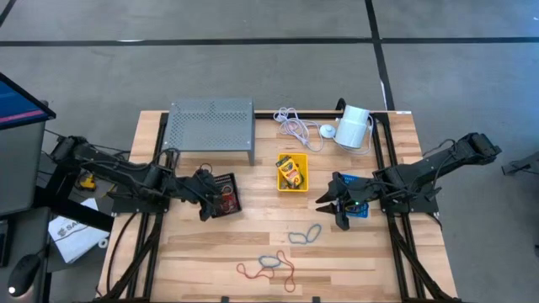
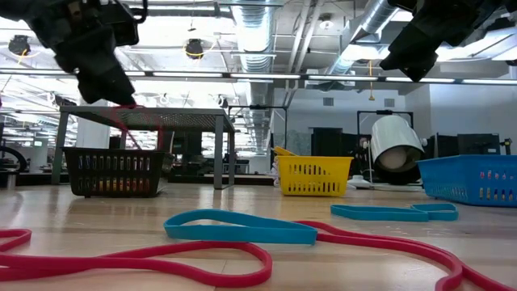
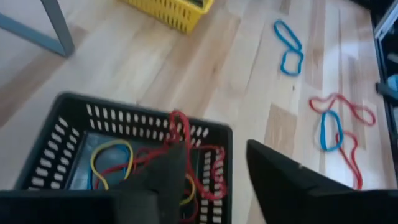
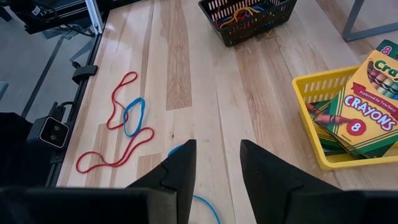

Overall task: Pick & Place Office Desk Supplies
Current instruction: Put the blue rubber band into the black bin

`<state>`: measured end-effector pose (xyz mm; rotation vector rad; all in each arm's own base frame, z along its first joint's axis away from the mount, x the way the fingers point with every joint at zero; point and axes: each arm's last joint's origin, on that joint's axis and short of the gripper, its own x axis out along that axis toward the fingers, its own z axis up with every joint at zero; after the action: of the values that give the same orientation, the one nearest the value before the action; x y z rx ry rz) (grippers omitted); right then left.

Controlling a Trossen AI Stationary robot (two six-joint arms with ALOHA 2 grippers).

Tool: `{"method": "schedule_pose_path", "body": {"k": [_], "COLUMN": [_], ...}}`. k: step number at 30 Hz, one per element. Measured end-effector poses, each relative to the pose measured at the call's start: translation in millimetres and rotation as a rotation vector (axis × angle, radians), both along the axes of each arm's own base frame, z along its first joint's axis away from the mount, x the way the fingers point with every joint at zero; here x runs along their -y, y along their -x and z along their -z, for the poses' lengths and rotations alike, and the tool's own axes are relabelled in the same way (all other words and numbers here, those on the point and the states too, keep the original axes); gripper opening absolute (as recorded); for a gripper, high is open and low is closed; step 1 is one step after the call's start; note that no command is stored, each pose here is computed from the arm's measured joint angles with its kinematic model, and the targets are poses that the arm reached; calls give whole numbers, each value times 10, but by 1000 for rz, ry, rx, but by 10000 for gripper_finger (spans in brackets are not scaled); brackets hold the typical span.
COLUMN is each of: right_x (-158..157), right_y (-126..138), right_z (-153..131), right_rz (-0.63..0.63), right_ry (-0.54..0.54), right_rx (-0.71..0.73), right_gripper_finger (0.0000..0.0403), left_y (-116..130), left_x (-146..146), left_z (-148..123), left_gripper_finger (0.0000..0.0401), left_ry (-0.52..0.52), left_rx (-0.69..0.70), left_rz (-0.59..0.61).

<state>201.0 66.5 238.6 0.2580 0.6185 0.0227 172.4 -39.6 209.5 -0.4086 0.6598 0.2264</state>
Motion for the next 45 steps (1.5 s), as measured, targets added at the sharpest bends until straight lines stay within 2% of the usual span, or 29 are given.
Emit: {"method": "schedule_pose_path", "body": {"k": [5, 9, 22, 28, 33, 37, 45], "right_x": [0, -2, -32, -26, 30, 83, 115], "right_y": [0, -6, -34, -31, -65, -94, -114], "right_z": [0, -9, 58, 102, 69, 53, 40], "right_rz": [1, 20, 10, 11, 39, 55, 69], "right_ry": [-2, -33, -18, 0, -12, -4, -6], "right_rx": [0, 7, -27, -64, -29, -7, 9], "right_gripper_finger": [120, 120, 120, 120, 120, 120, 120], "left_y": [-33, -39, -9, -44, -138, -248, -693], "left_x": [-57, -84, -91, -83, -15, 68, 471], "left_z": [-27, -28, -1, -44, -204, -272, -288], "left_gripper_finger": [223, 249, 246, 251, 251, 238, 205], "left_ry": [-55, -95, -122, -108, 7, 32, -108], "left_rx": [25, 21, -21, 37, 225, 341, 211], "left_rz": [14, 31, 48, 46, 153, 209, 490]}}
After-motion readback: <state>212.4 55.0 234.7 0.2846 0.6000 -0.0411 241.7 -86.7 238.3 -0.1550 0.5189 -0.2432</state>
